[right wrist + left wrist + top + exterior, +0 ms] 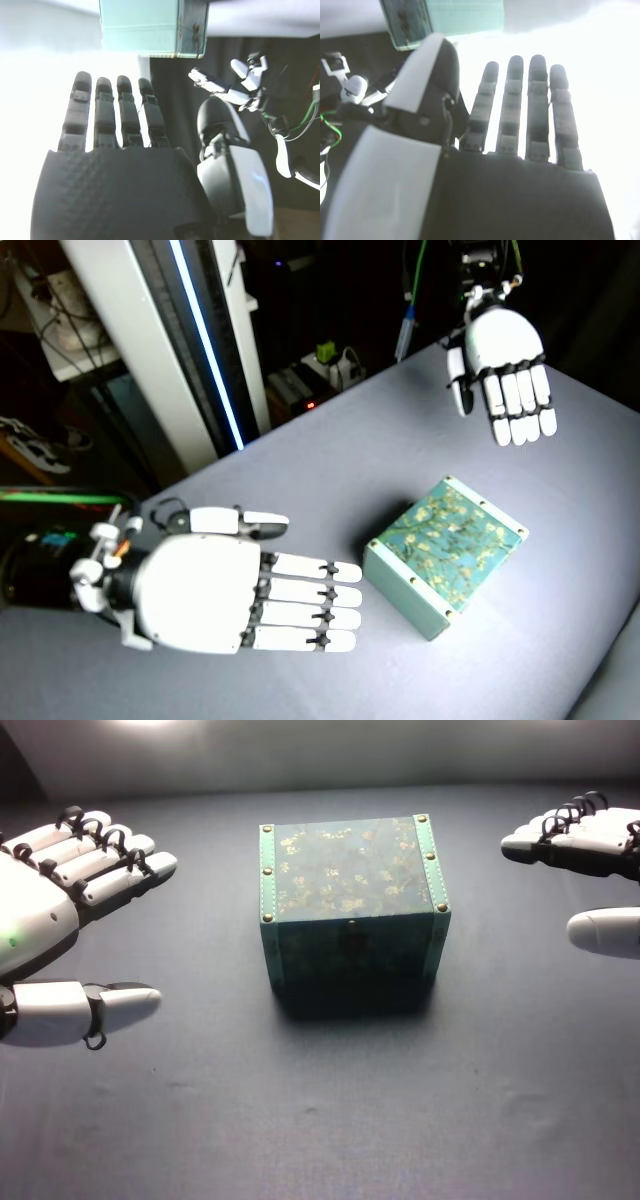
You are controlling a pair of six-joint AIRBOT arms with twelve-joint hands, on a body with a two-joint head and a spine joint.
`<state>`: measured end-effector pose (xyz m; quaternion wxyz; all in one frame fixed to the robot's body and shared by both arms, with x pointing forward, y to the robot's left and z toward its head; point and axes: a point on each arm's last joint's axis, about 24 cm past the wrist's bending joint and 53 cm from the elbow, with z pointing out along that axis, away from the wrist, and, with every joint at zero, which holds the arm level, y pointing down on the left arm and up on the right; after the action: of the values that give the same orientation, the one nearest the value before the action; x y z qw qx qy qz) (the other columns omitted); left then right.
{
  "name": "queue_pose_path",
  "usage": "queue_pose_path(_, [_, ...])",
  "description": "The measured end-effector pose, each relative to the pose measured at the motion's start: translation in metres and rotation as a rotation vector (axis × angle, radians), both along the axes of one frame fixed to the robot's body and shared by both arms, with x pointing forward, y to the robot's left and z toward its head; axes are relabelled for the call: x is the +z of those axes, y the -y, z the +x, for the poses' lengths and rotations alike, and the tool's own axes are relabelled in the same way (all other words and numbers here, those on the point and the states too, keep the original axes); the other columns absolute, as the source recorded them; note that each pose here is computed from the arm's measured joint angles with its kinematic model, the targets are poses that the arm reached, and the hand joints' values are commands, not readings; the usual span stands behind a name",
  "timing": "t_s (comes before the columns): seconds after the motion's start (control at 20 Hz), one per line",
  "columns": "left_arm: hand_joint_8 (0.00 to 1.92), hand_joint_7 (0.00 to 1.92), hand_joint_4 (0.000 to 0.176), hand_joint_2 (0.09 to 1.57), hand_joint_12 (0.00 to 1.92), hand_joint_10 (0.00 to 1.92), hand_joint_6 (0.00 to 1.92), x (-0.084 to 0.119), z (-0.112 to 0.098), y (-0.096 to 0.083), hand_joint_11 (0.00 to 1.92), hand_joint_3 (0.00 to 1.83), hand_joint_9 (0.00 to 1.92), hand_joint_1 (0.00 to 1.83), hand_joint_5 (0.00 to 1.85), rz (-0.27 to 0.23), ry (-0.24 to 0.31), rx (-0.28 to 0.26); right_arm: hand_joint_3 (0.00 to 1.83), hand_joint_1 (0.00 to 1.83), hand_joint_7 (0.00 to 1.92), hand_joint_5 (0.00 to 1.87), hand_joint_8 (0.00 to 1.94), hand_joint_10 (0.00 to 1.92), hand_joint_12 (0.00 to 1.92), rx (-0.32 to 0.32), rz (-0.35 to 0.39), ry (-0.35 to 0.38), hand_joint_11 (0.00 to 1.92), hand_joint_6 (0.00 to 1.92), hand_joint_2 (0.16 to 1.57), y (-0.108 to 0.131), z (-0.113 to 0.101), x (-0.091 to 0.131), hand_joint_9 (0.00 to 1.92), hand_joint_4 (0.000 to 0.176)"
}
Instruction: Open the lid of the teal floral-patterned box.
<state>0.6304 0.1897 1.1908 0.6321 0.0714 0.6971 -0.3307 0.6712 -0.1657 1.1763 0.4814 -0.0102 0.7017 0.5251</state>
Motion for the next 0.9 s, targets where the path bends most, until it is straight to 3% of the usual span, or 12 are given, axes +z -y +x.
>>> queue_pose_path(0.2, [0.0,0.0,0.0,1.25,0.0,0.0,0.0,0.005,0.002,-0.003,0.0,0.0,0.0,0.0,0.0,-0.002,0.015,0.007,0.03,0.0,0.08,0.1,0.0,0.0,0.04,0.002,-0.001,0.013,0.07,0.0,1.4,0.0,-0.002,0.003,0.06,0.0])
queue_pose_path(0.35, [0.0,0.0,0.0,1.21,0.0,0.0,0.0,-0.001,0.012,0.008,0.0,0.0,0.0,0.0,0.0,0.013,0.003,-0.012,0.02,0.0,0.07,0.09,0.0,0.01,0.04,-0.013,-0.031,0.0,0.08,0.0,1.5,0.007,0.003,-0.009,0.06,0.0])
queue_pose_path(0.4, [0.0,0.0,0.0,1.2,0.0,0.0,0.0,-0.009,0.015,0.017,0.0,0.0,0.0,0.0,0.0,0.033,-0.017,-0.029,0.01,0.08,0.07,0.09,0.0,0.0,0.04,-0.021,-0.049,-0.013,0.08,0.0,1.54,0.006,0.006,-0.016,0.07,0.0])
queue_pose_path(0.5, [0.0,0.0,0.0,1.22,0.0,0.0,0.0,-0.022,0.019,0.036,0.0,0.0,0.0,0.0,0.0,0.061,-0.045,-0.063,0.0,0.14,0.04,0.07,0.0,0.0,0.03,-0.008,-0.082,-0.017,0.05,0.0,1.53,0.001,0.006,-0.026,0.03,0.0])
queue_pose_path(0.55, [0.0,0.0,0.0,1.24,0.0,0.0,0.0,-0.025,0.021,0.04,0.0,0.01,0.0,0.0,0.0,0.072,-0.05,-0.071,0.0,0.08,0.05,0.08,0.0,0.0,0.03,-0.002,-0.097,-0.02,0.06,0.0,1.51,-0.002,0.007,-0.03,0.03,0.0])
queue_pose_path(0.65, [0.0,0.0,0.0,1.31,0.02,0.0,0.0,-0.029,0.028,0.043,0.05,0.01,0.0,0.0,0.0,0.088,-0.062,-0.07,0.0,0.0,0.07,0.11,0.01,0.0,0.02,0.017,-0.131,-0.023,0.04,0.01,1.48,-0.012,0.007,-0.04,0.04,0.0])
queue_pose_path(0.8, [0.0,0.0,0.0,1.29,0.07,0.03,0.0,-0.037,0.035,0.046,0.16,0.0,0.08,0.0,0.0,0.103,-0.086,-0.065,0.01,0.0,0.02,0.06,0.0,0.0,0.0,0.022,-0.144,-0.029,0.0,0.0,1.53,-0.017,0.01,-0.046,0.0,0.0])
queue_pose_path(0.9, [0.0,0.0,0.0,1.27,0.04,0.01,0.0,-0.045,0.035,0.052,0.11,0.0,0.05,0.0,0.0,0.119,-0.099,-0.078,0.0,0.0,0.02,0.05,0.01,0.0,0.0,0.019,-0.159,-0.025,0.0,0.01,1.51,-0.019,0.014,-0.047,0.0,0.0])
